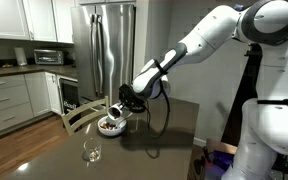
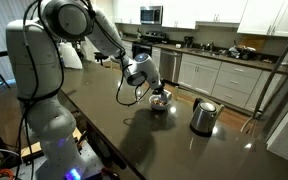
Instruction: Pour the contents from the white cup into the white bowl
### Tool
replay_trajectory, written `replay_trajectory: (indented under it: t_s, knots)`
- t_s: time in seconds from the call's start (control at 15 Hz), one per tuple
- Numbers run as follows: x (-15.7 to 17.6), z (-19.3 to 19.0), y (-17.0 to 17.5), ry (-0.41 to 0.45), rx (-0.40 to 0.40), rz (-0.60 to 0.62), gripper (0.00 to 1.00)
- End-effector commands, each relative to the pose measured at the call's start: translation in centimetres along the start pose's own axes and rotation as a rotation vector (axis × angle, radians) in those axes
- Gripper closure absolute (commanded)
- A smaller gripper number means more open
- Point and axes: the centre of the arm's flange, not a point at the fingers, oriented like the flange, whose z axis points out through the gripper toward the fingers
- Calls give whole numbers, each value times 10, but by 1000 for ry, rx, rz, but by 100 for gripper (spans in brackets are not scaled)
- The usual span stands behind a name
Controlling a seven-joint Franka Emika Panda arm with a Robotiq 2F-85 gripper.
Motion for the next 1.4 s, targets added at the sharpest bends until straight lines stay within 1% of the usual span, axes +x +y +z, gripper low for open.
replay_trajectory:
  t_s: [0.0, 0.53, 1.07, 1.33]
  knots:
    - [-10, -12, -13, 51, 39, -28, 96]
    - [-6, -13, -14, 82, 58, -60, 96]
    - [-19, -10, -13, 81, 48, -85, 96]
    - [-23, -11, -13, 109, 50, -109, 96]
